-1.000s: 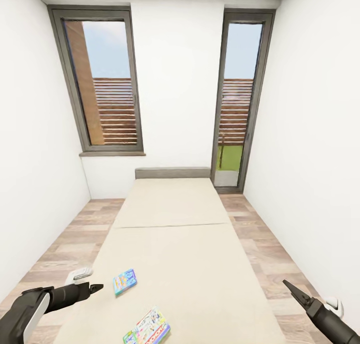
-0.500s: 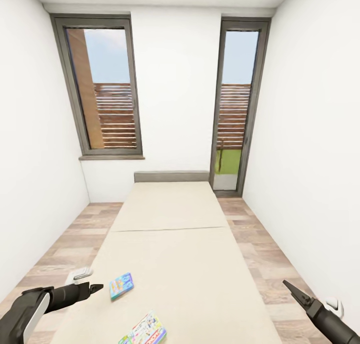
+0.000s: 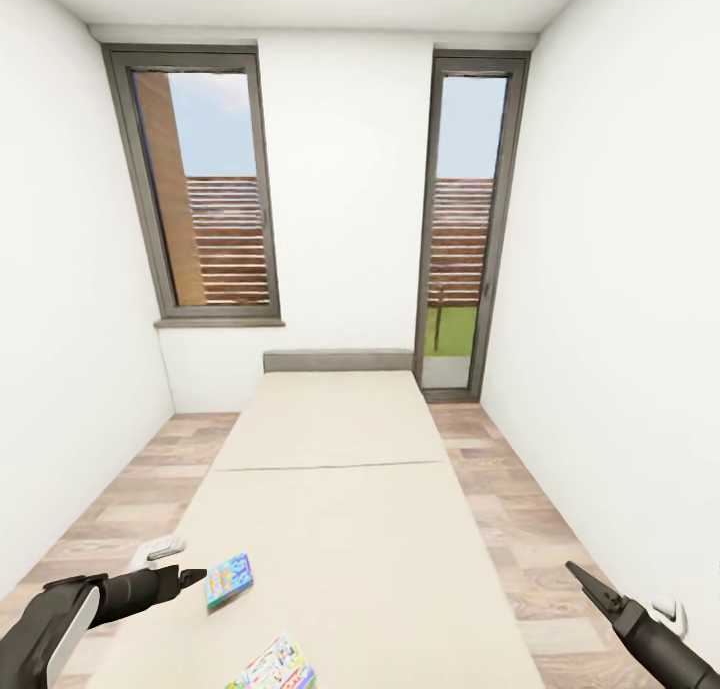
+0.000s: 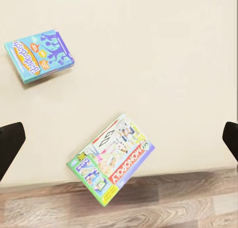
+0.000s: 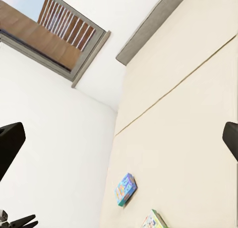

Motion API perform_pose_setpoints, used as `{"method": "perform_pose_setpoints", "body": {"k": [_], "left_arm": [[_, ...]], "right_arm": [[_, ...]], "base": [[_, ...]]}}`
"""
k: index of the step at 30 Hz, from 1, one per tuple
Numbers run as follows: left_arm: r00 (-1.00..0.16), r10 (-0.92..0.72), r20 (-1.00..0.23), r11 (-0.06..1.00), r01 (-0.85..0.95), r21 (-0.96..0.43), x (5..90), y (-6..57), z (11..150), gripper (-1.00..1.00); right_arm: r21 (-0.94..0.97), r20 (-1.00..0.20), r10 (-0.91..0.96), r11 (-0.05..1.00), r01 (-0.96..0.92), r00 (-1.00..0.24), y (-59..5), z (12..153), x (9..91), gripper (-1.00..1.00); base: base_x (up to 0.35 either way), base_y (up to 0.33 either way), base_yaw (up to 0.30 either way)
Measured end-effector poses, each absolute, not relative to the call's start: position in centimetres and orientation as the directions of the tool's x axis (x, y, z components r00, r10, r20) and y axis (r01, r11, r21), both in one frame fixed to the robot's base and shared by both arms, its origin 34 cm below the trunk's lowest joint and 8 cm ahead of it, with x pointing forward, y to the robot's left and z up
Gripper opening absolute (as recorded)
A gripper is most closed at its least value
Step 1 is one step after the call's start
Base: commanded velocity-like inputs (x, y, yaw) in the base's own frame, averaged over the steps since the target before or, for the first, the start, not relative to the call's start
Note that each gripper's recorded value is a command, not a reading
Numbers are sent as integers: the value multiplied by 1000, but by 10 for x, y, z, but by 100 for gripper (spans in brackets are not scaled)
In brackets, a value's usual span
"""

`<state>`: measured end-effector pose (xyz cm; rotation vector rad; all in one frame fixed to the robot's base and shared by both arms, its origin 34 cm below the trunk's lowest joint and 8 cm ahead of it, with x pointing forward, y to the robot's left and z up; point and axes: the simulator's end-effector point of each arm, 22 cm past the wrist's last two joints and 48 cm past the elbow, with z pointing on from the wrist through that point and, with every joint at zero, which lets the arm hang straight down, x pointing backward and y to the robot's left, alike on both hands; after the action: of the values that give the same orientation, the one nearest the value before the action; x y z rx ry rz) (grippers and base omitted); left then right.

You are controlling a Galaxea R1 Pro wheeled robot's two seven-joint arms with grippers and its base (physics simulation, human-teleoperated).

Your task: Put all the toys in the child's room - the three board games (two on the bed and one on the table), the two jigsaw puzzles on the table, and the tennis ball on the table - inside the toy box on the table in the child's room.

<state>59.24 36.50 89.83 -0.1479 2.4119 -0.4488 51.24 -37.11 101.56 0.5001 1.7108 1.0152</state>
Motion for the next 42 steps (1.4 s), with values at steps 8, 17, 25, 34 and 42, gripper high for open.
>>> {"method": "perform_pose_setpoints", "body": {"k": [8,17,25,34,42], "left_arm": [[-765,-221,-605,934,13,-358,593,365,902,100],[-765,-223,-605,933,13,-360,593,364,902,100],[-765,-226,-603,932,12,-363,593,364,902,100],[-769,-234,-595,928,7,-373,592,363,901,100],[-771,-247,-587,918,7,-396,592,357,901,100]], "right_arm": [[819,-566,736,555,-148,-371,-371,1019,513,100],[818,-566,736,555,-148,-371,-371,1019,513,100],[818,-567,736,556,-148,-371,-371,1019,513,100],[815,-566,737,567,-117,-371,-375,1012,514,100],[814,-565,738,572,-101,-370,-378,1009,514,100]], "base": [[0,-121,10],[0,-99,0],[0,-40,0],[0,-2,0],[0,0,0]]}}
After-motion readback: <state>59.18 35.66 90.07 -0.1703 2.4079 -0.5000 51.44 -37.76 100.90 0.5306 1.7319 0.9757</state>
